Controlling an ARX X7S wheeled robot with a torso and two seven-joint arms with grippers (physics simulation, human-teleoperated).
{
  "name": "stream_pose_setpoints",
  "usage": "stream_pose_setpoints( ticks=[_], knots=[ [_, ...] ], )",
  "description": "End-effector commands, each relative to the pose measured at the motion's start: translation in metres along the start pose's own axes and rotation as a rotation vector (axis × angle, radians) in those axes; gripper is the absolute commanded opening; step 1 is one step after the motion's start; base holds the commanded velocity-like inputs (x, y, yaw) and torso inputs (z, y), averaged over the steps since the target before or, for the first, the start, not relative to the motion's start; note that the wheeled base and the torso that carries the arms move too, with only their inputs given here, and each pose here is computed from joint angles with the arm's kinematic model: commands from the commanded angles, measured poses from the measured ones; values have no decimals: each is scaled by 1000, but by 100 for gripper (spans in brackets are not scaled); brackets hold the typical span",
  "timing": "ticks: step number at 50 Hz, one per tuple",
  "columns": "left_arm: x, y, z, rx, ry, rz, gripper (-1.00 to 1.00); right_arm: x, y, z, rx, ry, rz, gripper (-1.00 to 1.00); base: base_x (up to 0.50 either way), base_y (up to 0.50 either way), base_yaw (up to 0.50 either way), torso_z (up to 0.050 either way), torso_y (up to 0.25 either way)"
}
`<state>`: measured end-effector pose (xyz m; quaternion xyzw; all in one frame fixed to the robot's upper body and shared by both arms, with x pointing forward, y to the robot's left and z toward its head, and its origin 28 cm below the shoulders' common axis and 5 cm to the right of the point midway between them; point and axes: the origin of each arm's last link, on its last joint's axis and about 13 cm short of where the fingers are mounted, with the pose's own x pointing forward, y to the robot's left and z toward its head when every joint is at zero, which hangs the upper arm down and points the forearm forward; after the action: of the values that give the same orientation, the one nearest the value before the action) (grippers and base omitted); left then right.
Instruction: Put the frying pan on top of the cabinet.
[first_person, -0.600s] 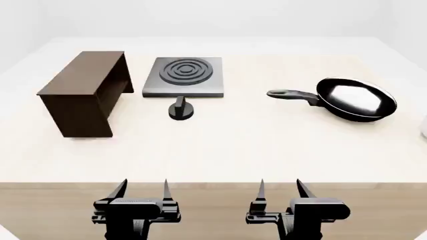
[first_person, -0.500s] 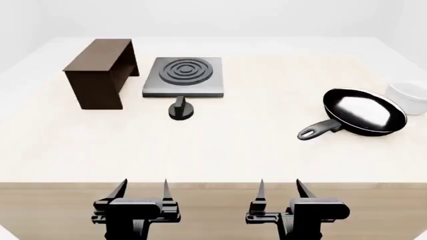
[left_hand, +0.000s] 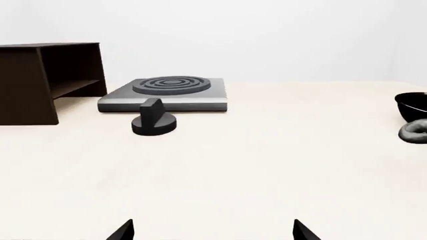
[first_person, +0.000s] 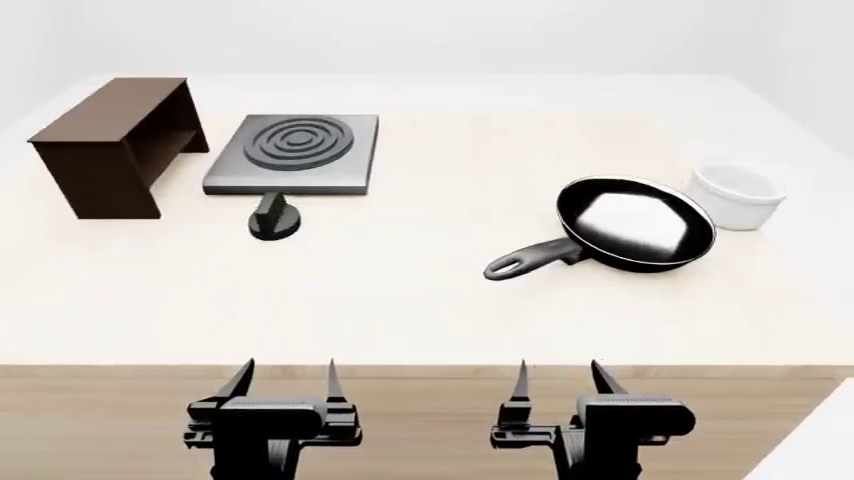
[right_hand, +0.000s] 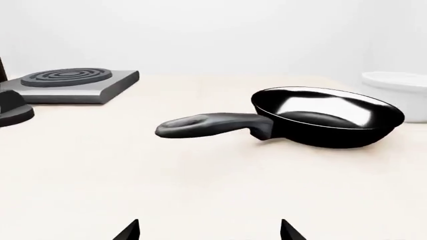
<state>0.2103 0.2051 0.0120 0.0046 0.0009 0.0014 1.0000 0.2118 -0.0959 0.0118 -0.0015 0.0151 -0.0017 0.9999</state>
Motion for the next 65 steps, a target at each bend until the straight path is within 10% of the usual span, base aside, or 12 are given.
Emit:
stream_pose_setpoints(
  ticks=[1,23,31,35,65],
  knots=[
    [1,0,0,-3,10,5,100,1,-1,0,4,9,-6,100,0,-500,0,0,0],
    [3,1,3,11,-12,25,100,4,-2,3,-21,17,-48,100,0,-422,0,0,0],
    [36,5,123,97,-169,50,100,30,-21,108,-18,-79,-169,100,0,0,0,0,0],
    [45,13,179,21,-253,135,100,34,-30,162,-65,-203,-181,100,318,0,0,0,0],
    [61,11,145,118,-271,174,100,37,-34,158,-62,-177,-202,100,500,0,0,0,0]
  ],
)
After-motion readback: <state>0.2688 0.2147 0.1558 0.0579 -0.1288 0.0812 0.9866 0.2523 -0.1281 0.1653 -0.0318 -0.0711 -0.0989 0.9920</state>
